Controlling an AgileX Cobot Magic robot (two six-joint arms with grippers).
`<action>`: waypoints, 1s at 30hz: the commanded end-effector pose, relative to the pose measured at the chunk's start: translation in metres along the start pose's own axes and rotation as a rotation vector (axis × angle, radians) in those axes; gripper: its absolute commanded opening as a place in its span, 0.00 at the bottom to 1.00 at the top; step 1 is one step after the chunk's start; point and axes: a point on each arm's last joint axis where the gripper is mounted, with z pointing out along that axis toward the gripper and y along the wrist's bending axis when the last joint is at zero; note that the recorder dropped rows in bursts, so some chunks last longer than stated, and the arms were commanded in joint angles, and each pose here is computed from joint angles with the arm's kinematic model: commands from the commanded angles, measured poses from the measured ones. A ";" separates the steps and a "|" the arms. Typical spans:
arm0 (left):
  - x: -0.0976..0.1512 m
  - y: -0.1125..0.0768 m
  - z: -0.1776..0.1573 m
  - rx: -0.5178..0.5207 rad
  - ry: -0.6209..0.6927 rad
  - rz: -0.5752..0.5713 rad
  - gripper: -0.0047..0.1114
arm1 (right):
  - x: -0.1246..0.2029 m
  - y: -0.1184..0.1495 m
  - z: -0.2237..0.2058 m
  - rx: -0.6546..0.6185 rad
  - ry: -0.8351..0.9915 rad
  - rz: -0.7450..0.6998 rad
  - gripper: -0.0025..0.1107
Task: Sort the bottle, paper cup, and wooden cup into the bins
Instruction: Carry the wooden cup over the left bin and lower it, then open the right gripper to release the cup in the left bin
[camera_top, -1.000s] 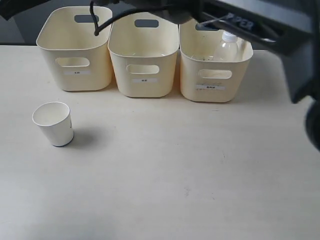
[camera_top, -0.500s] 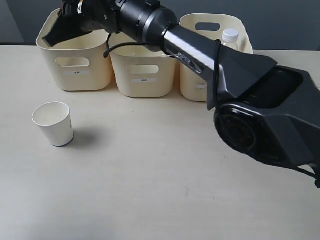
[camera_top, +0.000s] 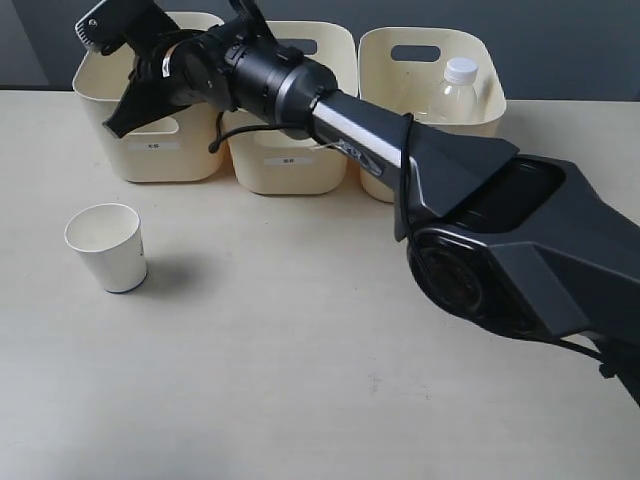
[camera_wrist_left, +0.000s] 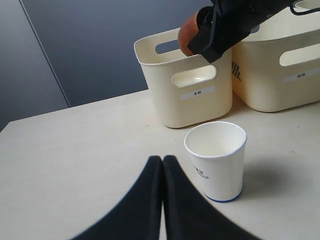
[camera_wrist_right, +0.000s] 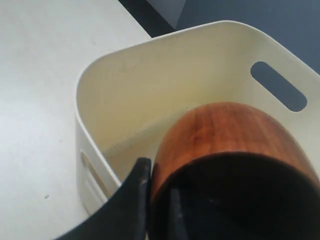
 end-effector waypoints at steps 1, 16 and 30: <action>-0.001 0.000 0.000 0.006 -0.013 -0.001 0.04 | -0.002 -0.011 -0.002 0.025 -0.017 0.001 0.02; 0.000 0.000 0.000 0.006 -0.011 -0.001 0.04 | 0.001 -0.017 -0.002 0.025 -0.002 0.031 0.29; 0.000 0.000 0.000 0.006 -0.011 -0.001 0.04 | 0.001 -0.017 -0.002 0.024 -0.005 0.039 0.29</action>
